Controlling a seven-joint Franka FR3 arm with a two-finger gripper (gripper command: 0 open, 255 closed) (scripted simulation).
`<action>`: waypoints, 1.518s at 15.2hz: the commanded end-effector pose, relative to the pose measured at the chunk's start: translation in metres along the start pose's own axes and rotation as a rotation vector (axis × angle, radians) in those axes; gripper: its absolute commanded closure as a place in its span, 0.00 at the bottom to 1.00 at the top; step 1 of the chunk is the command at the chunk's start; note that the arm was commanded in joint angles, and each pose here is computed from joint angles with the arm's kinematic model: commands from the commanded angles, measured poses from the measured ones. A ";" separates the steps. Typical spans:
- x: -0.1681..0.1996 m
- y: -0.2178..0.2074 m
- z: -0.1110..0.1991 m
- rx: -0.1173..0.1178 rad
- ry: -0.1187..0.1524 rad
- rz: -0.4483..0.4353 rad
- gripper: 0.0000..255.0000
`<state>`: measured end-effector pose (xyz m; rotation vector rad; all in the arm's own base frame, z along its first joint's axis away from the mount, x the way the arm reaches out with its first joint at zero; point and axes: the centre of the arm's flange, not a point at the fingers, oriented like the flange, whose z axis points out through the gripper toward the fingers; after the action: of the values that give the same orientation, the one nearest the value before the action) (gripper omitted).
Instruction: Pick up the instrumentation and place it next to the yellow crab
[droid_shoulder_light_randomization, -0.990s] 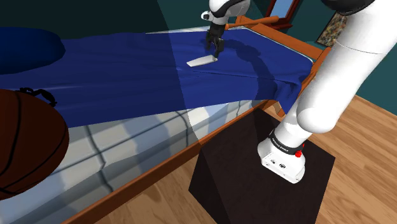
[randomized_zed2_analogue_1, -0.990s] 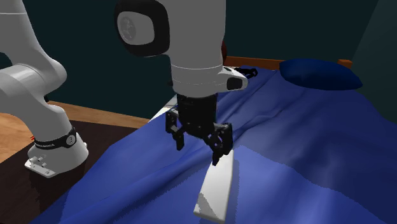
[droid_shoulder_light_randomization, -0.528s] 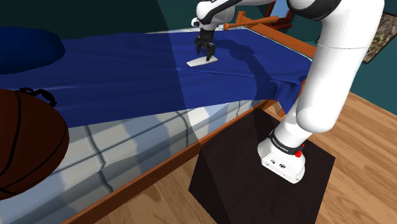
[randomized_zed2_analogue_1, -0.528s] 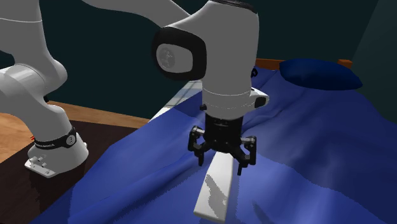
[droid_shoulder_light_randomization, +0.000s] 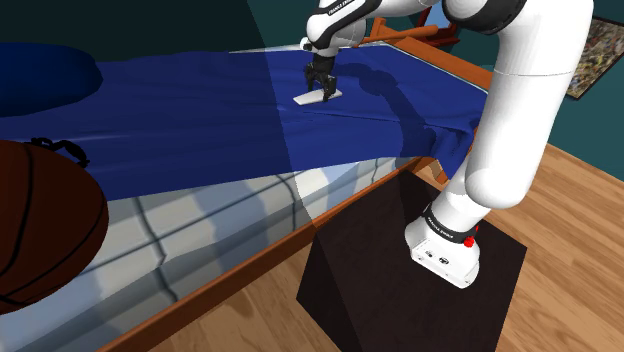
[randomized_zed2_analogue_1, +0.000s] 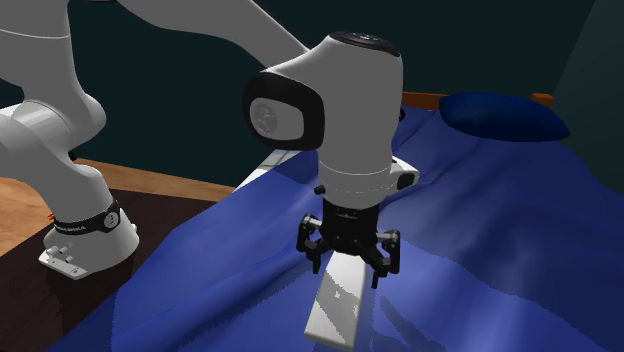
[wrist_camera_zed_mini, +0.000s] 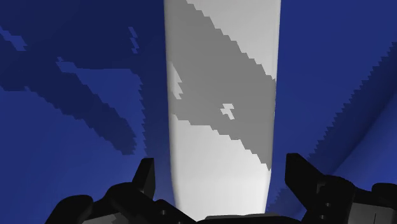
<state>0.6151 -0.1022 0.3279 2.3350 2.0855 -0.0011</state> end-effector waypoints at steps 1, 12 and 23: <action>0.000 0.000 0.000 0.000 0.000 0.000 0.00; 0.000 0.000 0.000 0.000 0.000 0.000 1.00; 0.000 0.000 -0.047 0.000 0.000 0.000 1.00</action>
<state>0.6143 -0.1023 0.3698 2.3348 2.0853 -0.0007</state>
